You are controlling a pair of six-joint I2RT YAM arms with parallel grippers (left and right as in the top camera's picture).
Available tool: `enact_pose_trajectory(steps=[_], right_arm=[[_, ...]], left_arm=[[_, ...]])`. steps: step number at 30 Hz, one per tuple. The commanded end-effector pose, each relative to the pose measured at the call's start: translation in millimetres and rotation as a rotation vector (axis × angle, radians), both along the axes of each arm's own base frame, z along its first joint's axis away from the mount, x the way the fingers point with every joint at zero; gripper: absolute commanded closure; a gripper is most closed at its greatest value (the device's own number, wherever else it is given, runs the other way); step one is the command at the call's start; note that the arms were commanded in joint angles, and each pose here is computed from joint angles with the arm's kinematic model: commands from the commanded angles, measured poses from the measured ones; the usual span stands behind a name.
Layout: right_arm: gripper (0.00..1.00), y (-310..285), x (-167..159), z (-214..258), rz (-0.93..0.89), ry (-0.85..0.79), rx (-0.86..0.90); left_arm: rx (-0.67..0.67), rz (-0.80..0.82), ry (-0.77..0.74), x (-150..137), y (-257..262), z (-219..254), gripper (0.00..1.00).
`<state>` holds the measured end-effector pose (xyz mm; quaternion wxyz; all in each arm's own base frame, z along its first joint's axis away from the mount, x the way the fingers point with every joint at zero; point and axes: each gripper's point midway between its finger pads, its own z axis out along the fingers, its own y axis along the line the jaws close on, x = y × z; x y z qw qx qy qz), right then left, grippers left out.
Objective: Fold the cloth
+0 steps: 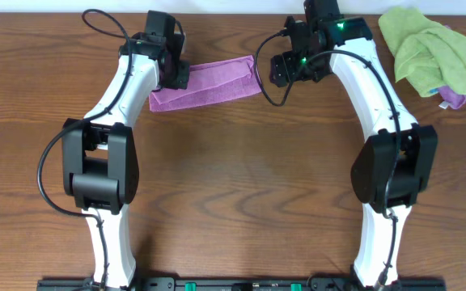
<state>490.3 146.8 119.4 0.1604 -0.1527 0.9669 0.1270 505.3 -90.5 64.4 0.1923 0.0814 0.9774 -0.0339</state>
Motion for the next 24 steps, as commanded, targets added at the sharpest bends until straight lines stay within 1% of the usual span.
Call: enact_pose_trajectory(steps=[1, 3, 7, 9, 12, 15, 20, 24], right_arm=[[0.11, -6, 7, 16, 0.024, -0.067, -0.032], [0.11, -10, 12, 16, 0.011, -0.088, -0.064], [0.11, -15, 20, 17, -0.035, -0.118, -0.098], [0.08, -16, 26, 16, -0.057, -0.13, -0.092], [0.08, -13, 32, 8, -0.097, -0.125, -0.068], [0.08, -6, 40, -9, -0.128, -0.104, -0.023], [0.07, 5, 44, -30, -0.149, -0.063, 0.038], [0.03, 18, 49, -41, -0.156, -0.043, 0.113]], left_arm=[[0.073, 0.034, -0.022, 1, 17, 13, 0.94], [0.09, 0.057, -0.005, -2, 21, 8, 0.94], [0.083, 0.082, 0.021, -4, 21, -4, 0.94], [0.083, 0.086, 0.022, -3, 21, -8, 0.94], [0.083, 0.089, 0.023, -1, 22, -15, 0.94], [0.115, 0.112, 0.032, 2, 28, -29, 0.94], [0.128, 0.113, 0.058, 1, 29, -47, 0.94], [0.142, 0.113, 0.088, -1, 31, -66, 0.94]])
